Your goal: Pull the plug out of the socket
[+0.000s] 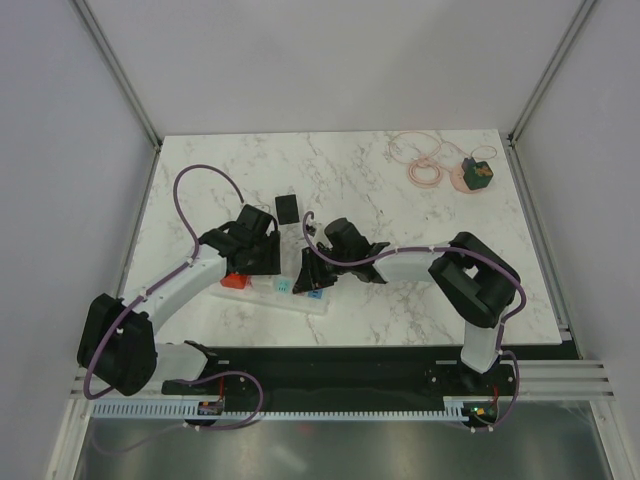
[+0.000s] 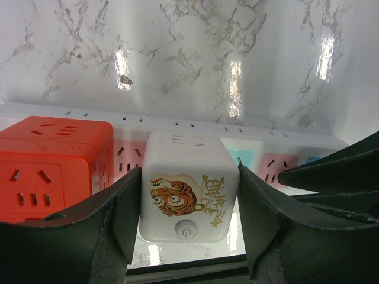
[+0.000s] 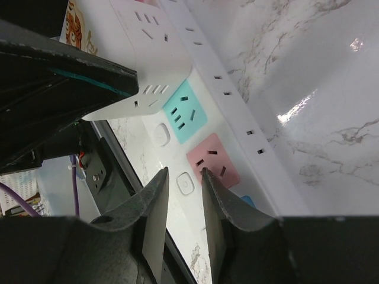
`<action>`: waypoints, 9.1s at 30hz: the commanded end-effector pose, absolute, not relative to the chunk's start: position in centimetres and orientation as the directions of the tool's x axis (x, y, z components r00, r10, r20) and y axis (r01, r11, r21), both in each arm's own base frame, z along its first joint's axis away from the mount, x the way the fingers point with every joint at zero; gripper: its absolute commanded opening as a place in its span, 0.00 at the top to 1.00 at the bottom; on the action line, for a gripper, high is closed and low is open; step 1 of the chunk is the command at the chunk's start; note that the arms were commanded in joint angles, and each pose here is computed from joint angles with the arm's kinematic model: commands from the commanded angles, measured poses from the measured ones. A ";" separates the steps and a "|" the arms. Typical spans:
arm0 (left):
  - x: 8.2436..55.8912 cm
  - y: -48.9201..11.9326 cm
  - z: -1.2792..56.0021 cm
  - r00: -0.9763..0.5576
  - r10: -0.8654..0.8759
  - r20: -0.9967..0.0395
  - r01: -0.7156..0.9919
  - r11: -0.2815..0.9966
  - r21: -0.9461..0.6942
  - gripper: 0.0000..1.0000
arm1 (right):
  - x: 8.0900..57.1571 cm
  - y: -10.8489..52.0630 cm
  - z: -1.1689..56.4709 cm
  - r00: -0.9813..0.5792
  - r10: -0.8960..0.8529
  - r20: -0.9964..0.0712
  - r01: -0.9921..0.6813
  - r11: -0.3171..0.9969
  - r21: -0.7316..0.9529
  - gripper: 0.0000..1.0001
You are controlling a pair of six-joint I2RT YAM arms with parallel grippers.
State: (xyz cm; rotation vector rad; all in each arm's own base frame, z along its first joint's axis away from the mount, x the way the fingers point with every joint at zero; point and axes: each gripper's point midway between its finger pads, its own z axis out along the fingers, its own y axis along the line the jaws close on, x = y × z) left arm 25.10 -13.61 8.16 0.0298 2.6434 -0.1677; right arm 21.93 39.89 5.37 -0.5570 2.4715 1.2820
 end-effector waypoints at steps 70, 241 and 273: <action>38.4 -12.5 17.6 -0.323 -0.170 -0.931 -0.055 0.985 -0.161 0.98 | 22.4 38.7 10.0 -0.848 -0.208 -0.487 -0.509 0.571 0.644 0.61; 24.0 -14.2 9.4 -0.888 -0.130 -0.441 0.005 0.957 -0.291 0.98 | 22.2 41.3 1.6 -0.894 -0.236 -0.381 -0.441 0.604 0.663 0.58; 25.5 -12.9 14.2 -0.769 -0.218 -0.600 -0.045 0.956 -0.290 0.98 | 20.5 39.4 -2.0 -0.924 -0.245 -0.293 -0.380 0.654 0.654 0.58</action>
